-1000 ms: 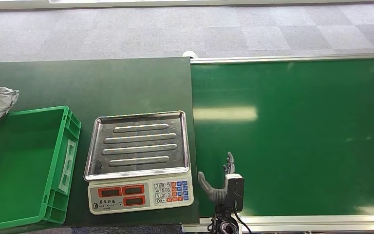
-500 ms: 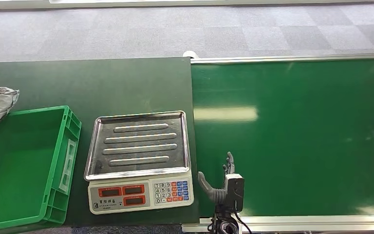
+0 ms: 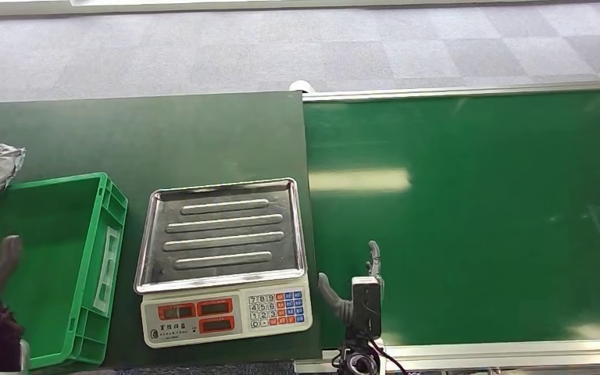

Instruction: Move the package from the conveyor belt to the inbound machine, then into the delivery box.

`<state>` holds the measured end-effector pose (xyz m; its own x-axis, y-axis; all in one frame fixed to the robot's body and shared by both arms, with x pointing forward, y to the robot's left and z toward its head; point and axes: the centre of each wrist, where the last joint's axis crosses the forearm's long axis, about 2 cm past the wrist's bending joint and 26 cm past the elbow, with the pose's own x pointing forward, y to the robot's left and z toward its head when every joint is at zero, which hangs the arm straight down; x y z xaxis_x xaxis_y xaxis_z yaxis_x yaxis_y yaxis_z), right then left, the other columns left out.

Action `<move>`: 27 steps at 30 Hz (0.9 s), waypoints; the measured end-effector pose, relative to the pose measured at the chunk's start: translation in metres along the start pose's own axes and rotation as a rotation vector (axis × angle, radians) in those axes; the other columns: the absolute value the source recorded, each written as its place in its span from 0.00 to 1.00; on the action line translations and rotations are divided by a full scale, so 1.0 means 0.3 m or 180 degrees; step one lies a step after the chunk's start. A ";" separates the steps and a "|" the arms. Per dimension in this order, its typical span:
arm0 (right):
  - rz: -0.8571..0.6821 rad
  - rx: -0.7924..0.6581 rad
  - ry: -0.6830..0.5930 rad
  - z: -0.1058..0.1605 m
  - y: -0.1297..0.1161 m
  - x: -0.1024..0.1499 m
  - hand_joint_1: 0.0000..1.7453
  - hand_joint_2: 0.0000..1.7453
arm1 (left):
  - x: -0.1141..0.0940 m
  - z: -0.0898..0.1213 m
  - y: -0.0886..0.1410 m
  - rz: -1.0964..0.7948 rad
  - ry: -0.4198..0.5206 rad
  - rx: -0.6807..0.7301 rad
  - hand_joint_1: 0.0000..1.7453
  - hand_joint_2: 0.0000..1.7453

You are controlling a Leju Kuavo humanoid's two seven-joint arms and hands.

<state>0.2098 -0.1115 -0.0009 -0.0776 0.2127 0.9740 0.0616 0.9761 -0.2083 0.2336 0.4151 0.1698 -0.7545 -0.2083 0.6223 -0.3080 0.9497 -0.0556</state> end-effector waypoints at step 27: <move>0.1265 -0.0032 -0.0926 0.002 -0.081 0.056 0.00 1.00 | 0.124 0.498 -0.383 0.0170 0.1389 -0.0300 0.00 1.00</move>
